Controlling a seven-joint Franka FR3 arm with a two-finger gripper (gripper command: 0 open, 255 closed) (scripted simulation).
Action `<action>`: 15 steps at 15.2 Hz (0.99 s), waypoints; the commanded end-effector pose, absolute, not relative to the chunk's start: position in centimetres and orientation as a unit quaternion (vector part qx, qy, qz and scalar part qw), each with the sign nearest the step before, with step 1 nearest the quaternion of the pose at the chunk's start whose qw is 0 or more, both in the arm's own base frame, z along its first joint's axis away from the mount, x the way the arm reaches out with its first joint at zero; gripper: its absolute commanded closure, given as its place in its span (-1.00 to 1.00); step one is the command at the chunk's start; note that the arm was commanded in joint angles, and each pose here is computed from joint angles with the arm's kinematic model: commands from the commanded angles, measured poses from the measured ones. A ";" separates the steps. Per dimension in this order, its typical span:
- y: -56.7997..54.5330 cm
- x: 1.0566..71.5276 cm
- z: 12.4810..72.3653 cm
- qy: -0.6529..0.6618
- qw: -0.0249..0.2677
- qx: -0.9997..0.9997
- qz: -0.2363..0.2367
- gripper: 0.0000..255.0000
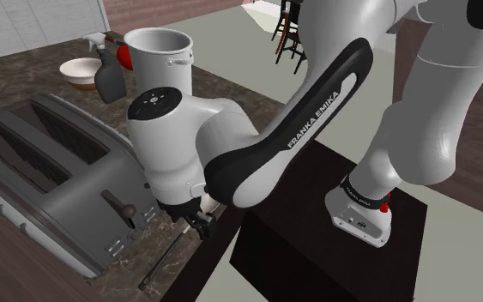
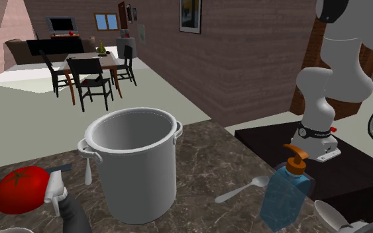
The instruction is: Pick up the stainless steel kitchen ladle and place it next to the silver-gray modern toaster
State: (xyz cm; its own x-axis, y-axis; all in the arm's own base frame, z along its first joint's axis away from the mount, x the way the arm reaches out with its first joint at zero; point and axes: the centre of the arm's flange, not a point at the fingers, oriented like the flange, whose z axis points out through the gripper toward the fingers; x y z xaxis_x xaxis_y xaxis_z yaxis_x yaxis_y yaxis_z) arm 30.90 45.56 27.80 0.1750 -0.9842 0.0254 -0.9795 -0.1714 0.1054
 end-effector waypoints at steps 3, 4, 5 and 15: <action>45.2 31.2 27.7 -0.643 0.050 0.764 -0.026 -1.00; 45.3 31.3 29.0 -0.643 0.050 0.764 -0.026 -1.00; 45.3 31.5 30.3 -0.643 0.050 0.764 -0.026 -1.00; 45.4 31.7 32.7 -0.643 0.050 0.764 -0.026 -1.00</action>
State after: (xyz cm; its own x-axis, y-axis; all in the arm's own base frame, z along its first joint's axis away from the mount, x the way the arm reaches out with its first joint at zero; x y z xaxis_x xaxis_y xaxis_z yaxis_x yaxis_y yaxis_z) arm 31.70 45.43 32.66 0.1718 -0.9848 0.0257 -0.9796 -0.1681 0.1098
